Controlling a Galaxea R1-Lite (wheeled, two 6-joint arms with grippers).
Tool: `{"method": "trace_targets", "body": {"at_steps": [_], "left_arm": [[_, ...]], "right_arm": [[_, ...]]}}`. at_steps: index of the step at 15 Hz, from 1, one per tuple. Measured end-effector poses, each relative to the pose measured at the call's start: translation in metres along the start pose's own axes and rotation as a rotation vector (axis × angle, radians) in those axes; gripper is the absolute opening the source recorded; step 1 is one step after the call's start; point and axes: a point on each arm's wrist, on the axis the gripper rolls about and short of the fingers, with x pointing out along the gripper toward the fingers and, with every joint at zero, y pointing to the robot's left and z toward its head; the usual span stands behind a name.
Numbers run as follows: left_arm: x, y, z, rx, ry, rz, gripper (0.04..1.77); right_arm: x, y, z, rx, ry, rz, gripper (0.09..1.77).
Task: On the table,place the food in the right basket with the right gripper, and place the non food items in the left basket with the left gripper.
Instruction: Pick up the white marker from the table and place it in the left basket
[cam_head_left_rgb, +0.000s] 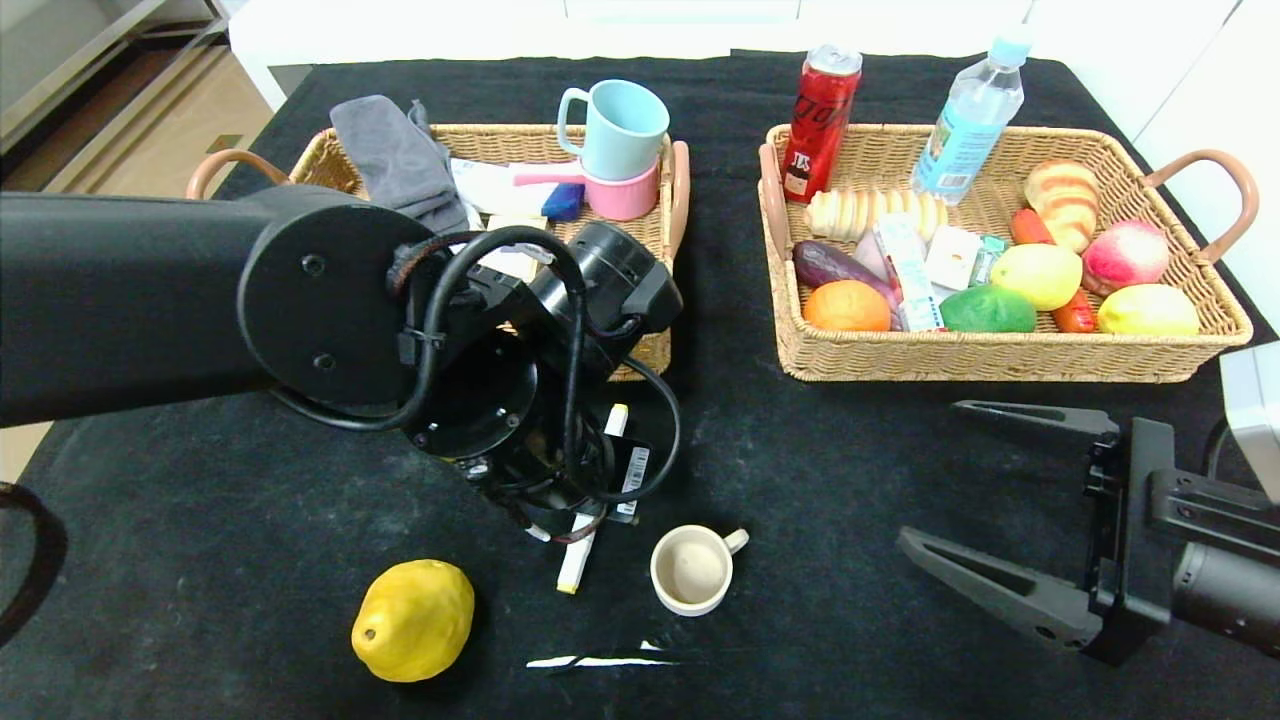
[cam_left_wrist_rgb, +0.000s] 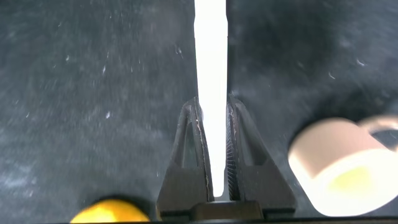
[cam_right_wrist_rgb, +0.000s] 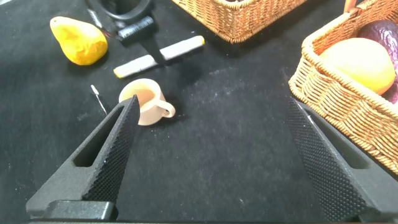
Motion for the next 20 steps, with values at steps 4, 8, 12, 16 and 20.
{"method": "trace_targets", "body": {"at_steps": [4, 8, 12, 16, 20], "left_arm": [[-0.018, 0.008, -0.005, -0.012, 0.007, 0.003, 0.24], [-0.034, 0.012, -0.004, -0.021, -0.032, -0.009, 0.24], [-0.048, 0.015, -0.002, -0.031, -0.082, -0.018, 0.24], [-0.063, 0.020, 0.001, -0.049, -0.130, -0.031, 0.24], [-0.074, 0.031, 0.014, -0.090, -0.192, -0.032, 0.24]], "right_arm": [[0.000, 0.000, 0.000, 0.000, 0.001, 0.000, 1.71], [0.000, 0.001, -0.001, 0.001, 0.003, 0.003, 1.71], [-0.001, 0.001, -0.001, 0.000, 0.002, 0.002, 1.71], [0.000, 0.002, -0.001, 0.001, 0.003, 0.006, 1.71], [0.000, 0.002, -0.002, -0.005, 0.007, 0.010, 1.71]]}}
